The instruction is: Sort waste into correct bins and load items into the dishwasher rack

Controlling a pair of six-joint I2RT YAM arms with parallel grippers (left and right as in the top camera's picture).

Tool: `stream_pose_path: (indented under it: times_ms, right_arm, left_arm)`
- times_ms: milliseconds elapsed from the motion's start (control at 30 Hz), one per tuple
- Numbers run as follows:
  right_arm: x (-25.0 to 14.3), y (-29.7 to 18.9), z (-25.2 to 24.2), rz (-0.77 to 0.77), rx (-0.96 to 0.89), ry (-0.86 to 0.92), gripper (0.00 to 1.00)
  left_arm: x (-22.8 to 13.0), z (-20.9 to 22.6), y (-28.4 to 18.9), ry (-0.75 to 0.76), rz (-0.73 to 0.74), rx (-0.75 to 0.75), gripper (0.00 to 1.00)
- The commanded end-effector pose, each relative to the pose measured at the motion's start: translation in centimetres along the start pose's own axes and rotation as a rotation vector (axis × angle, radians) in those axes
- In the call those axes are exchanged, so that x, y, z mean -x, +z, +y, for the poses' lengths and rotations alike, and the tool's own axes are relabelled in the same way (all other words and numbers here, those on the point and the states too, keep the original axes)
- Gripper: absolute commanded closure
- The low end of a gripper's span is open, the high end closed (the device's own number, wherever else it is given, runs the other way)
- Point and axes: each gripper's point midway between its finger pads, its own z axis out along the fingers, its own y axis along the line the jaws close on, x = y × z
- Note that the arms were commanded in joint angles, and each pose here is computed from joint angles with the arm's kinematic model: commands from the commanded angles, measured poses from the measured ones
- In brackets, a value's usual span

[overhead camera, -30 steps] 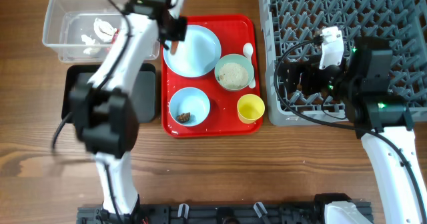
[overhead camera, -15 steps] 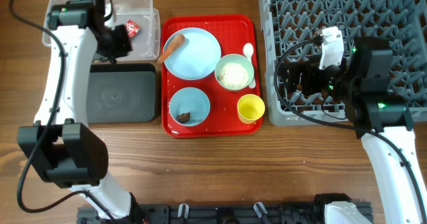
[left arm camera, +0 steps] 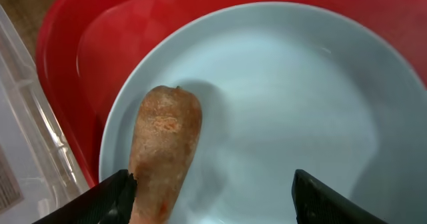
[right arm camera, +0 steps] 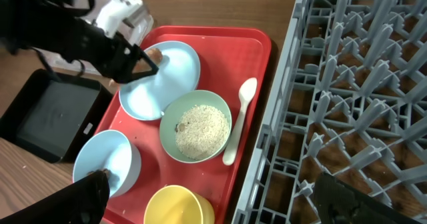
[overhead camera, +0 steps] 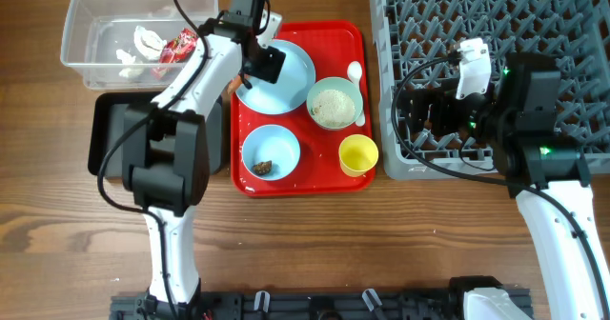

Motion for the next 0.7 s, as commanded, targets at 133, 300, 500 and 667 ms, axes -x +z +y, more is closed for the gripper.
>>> stream_pose_path:
  times_ms: [133,300,500,667]
  right_arm:
    - [0.8,-0.2,0.4,-0.014,0.017,-0.018,0.0]
    - [0.7,-0.2,0.4,-0.011,0.017,-0.017,0.0]
    - [0.7,-0.2,0.4,-0.01,0.017,-0.016,0.0]
    - [0.7,-0.2,0.4,-0.011,0.017,-0.017,0.0]
  left_arm:
    - [-1.0,0.7,1.7,-0.024,0.038,0.026,0.24]
    - [-2.6,0.5,3.3,-0.041,0.098,0.019,0.37]
    - [-2.4,-0.1,3.3,-0.087,0.09,-0.016,0.81]
    - [-0.9,0.0,0.9,-0.162,0.044,-0.009,0.96]
